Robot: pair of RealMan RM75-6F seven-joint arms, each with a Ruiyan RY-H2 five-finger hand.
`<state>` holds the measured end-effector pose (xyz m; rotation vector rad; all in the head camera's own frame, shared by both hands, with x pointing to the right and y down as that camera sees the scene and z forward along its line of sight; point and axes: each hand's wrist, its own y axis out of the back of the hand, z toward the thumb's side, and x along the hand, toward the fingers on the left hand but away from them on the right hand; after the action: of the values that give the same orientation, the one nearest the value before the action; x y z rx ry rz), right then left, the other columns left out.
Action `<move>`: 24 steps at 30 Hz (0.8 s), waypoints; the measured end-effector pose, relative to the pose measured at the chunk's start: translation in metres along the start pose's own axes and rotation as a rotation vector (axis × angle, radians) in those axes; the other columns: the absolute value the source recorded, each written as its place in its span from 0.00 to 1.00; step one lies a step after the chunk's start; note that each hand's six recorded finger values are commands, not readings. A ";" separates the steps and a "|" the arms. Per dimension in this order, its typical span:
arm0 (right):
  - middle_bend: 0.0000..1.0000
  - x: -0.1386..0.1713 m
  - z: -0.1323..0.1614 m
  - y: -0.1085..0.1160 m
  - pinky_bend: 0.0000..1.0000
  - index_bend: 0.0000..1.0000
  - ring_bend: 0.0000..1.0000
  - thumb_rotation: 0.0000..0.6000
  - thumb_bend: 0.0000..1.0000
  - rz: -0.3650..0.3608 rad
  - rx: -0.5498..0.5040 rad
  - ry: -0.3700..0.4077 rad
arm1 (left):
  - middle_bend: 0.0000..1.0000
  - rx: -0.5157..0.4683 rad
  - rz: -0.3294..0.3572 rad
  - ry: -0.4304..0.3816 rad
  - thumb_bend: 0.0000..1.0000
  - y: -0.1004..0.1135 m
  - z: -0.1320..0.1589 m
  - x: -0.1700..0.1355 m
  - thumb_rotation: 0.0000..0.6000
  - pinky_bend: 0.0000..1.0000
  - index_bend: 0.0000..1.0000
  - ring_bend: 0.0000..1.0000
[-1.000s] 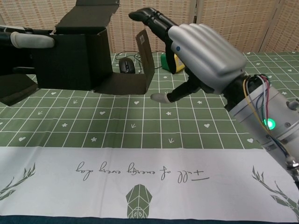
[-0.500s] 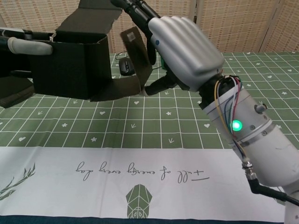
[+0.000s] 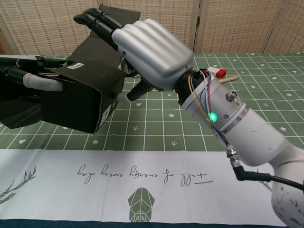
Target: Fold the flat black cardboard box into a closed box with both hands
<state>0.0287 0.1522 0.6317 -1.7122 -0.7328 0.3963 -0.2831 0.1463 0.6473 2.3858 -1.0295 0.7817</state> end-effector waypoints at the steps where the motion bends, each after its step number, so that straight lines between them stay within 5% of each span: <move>1: 0.06 0.000 0.002 -0.004 0.94 0.00 0.65 1.00 0.09 0.018 0.004 0.008 | 0.29 0.005 0.000 0.002 0.09 0.000 -0.003 0.001 1.00 0.98 0.28 0.67; 24: 0.10 -0.002 0.028 -0.056 0.94 0.00 0.68 1.00 0.16 0.141 0.056 0.110 | 0.29 0.202 -0.013 0.005 0.09 -0.013 -0.064 0.012 1.00 0.98 0.25 0.67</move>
<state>-0.0044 0.1787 0.6778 -1.7240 -0.5185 0.4128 -0.2873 0.1856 0.7008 2.5546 -0.9730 0.9257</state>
